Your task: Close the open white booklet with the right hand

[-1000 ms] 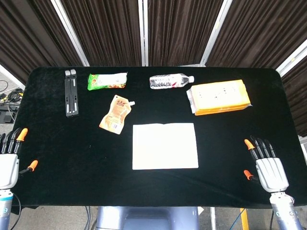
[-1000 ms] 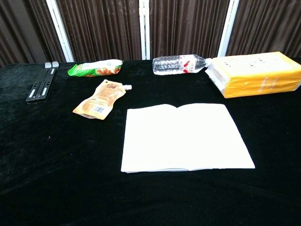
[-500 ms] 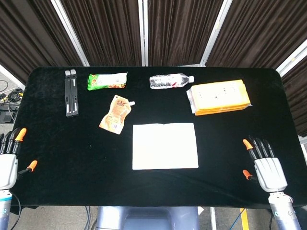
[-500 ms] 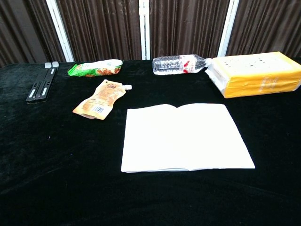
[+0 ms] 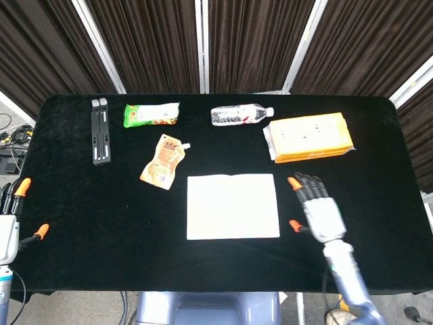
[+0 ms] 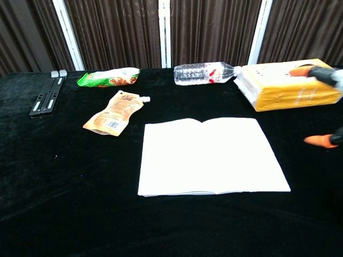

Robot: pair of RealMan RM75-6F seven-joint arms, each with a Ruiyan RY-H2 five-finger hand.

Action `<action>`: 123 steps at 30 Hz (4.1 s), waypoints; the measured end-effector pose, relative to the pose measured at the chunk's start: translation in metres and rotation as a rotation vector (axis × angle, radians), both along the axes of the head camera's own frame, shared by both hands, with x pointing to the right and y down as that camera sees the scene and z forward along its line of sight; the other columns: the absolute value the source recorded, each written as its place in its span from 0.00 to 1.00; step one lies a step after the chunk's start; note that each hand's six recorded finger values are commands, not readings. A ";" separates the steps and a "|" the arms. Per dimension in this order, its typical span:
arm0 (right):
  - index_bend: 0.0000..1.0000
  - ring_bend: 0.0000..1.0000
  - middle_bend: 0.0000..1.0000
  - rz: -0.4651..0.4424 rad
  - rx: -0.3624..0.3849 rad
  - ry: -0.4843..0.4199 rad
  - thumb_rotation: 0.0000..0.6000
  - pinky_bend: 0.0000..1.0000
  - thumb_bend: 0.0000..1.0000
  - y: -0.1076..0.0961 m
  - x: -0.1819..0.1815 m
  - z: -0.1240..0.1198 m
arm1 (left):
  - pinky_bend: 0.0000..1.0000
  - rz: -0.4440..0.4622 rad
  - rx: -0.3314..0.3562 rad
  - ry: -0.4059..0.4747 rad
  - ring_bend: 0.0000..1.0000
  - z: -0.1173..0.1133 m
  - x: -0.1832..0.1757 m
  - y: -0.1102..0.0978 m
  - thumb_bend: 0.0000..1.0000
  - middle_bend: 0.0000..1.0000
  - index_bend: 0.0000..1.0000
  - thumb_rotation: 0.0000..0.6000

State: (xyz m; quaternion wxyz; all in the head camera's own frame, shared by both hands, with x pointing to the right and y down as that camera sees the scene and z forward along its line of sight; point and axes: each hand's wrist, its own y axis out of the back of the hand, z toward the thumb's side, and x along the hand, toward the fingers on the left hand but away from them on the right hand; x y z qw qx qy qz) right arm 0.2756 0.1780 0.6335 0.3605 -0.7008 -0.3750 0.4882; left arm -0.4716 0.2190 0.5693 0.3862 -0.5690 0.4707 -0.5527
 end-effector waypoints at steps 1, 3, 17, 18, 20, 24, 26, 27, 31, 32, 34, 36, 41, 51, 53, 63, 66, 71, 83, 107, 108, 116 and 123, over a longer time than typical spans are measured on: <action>0.00 0.00 0.00 -0.003 -0.013 -0.011 1.00 0.00 0.09 0.000 -0.008 0.003 | 0.00 -0.001 -0.003 0.004 0.00 0.000 -0.001 0.000 0.19 0.00 0.00 1.00; 0.00 0.00 0.00 -0.010 -0.048 -0.029 1.00 0.00 0.09 0.003 -0.025 0.009 | 0.00 -0.004 -0.010 0.008 0.00 0.002 -0.002 -0.001 0.19 0.00 0.00 1.00; 0.00 0.00 0.00 -0.054 -0.253 -0.129 1.00 0.00 0.21 0.026 -0.120 0.033 | 0.00 -0.020 -0.024 0.027 0.00 0.003 -0.007 -0.001 0.20 0.00 0.00 1.00; 0.00 0.00 0.00 -0.056 -0.255 -0.128 1.00 0.00 0.21 0.027 -0.123 0.034 | 0.00 -0.022 -0.023 0.029 0.00 0.002 -0.007 -0.002 0.20 0.00 0.00 1.00; 0.00 0.00 0.00 -0.048 -0.261 -0.124 1.00 0.00 0.21 0.028 -0.126 0.036 | 0.00 -0.029 -0.021 0.032 0.00 0.001 -0.009 -0.002 0.20 0.00 0.00 1.00; 0.00 0.00 0.00 -0.028 -0.274 -0.118 1.00 0.00 0.16 0.029 -0.129 0.037 | 0.00 -0.031 -0.024 0.035 0.00 0.001 -0.011 -0.003 0.20 0.00 0.00 1.00; 0.00 0.00 0.00 -0.027 -0.292 -0.113 1.00 0.00 0.13 0.032 -0.134 0.040 | 0.00 -0.032 -0.019 0.040 0.00 -0.001 -0.011 -0.004 0.19 0.00 0.00 1.00; 0.00 0.00 0.00 -0.028 -0.299 -0.107 1.00 0.00 0.13 0.034 -0.135 0.042 | 0.00 -0.033 -0.015 0.044 0.00 -0.003 -0.011 -0.004 0.19 0.00 0.00 1.00; 0.00 0.00 0.00 -0.030 -0.299 -0.079 1.00 0.00 0.12 0.038 -0.141 0.047 | 0.00 -0.035 -0.017 0.049 0.00 -0.005 -0.012 -0.005 0.19 0.00 0.00 1.00; 0.00 0.00 0.00 -0.028 -0.298 -0.076 1.00 0.00 0.12 0.039 -0.142 0.048 | 0.00 -0.035 -0.019 0.050 0.00 -0.005 -0.012 -0.005 0.19 0.00 0.00 1.00; 0.00 0.00 0.00 -0.025 -0.298 -0.079 1.00 0.00 0.12 0.040 -0.144 0.049 | 0.00 -0.035 -0.021 0.055 0.00 -0.005 -0.012 -0.005 0.20 0.00 0.00 1.00; 0.00 0.00 0.00 -0.022 -0.297 -0.082 1.00 0.00 0.12 0.041 -0.148 0.052 | 0.00 -0.038 -0.019 0.061 0.00 -0.008 -0.013 -0.005 0.20 0.00 0.00 1.00; 0.00 0.00 0.00 -0.019 -0.308 -0.095 1.00 0.00 0.12 0.047 -0.159 0.060 | 0.00 -0.052 -0.009 0.075 0.00 -0.014 -0.017 -0.005 0.19 0.00 0.00 1.00; 0.00 0.00 0.00 0.010 -0.311 -0.127 1.00 0.00 0.12 0.047 -0.173 0.070 | 0.00 -0.080 -0.007 0.089 0.00 -0.017 -0.026 -0.006 0.19 0.00 0.00 1.00; 0.00 0.00 0.00 0.019 -0.307 -0.127 1.00 0.00 0.12 0.046 -0.174 0.072 | 0.00 -0.085 0.000 0.094 0.00 -0.019 -0.028 -0.006 0.20 0.00 0.00 1.00; 0.00 0.00 0.00 0.033 -0.307 -0.122 1.00 0.00 0.12 0.047 -0.179 0.083 | 0.00 -0.083 0.012 0.098 0.00 -0.023 -0.028 -0.006 0.19 0.00 0.00 1.00; 0.00 0.00 0.00 0.034 -0.311 -0.112 1.00 0.00 0.12 0.049 -0.177 0.086 | 0.00 -0.082 0.011 0.100 0.00 -0.023 -0.028 -0.005 0.20 0.00 0.00 1.00; 0.00 0.00 0.00 0.038 -0.326 -0.095 1.00 0.00 0.12 0.054 -0.175 0.090 | 0.00 -0.082 0.017 0.103 0.00 -0.025 -0.028 -0.005 0.19 0.00 0.00 1.00; 0.00 0.00 0.00 0.055 -0.280 -0.091 1.00 0.00 0.12 0.052 -0.176 0.097 | 0.00 -0.077 0.031 0.111 0.00 -0.028 -0.026 -0.004 0.19 0.00 0.00 1.00; 0.00 0.00 0.00 0.389 -0.107 -0.262 1.00 0.00 0.39 0.023 -0.139 0.054 | 0.00 -0.059 0.049 0.117 0.00 -0.031 -0.017 -0.003 0.19 0.00 0.00 1.00; 0.00 0.00 0.00 0.403 -0.109 -0.269 1.00 0.00 0.39 0.022 -0.137 0.052 | 0.00 -0.058 0.051 0.119 0.00 -0.031 -0.016 -0.003 0.19 0.00 0.00 1.00; 0.00 0.00 0.00 0.524 -0.147 -0.334 1.00 0.00 0.46 0.016 -0.120 0.046 | 0.00 -0.048 0.064 0.126 0.00 -0.034 -0.013 -0.004 0.19 0.00 0.00 1.00; 0.00 0.00 0.00 0.626 -0.173 -0.394 1.00 0.00 0.48 0.013 -0.106 0.043 | 0.00 -0.045 0.064 0.125 0.00 -0.034 -0.013 -0.004 0.19 0.00 0.00 1.00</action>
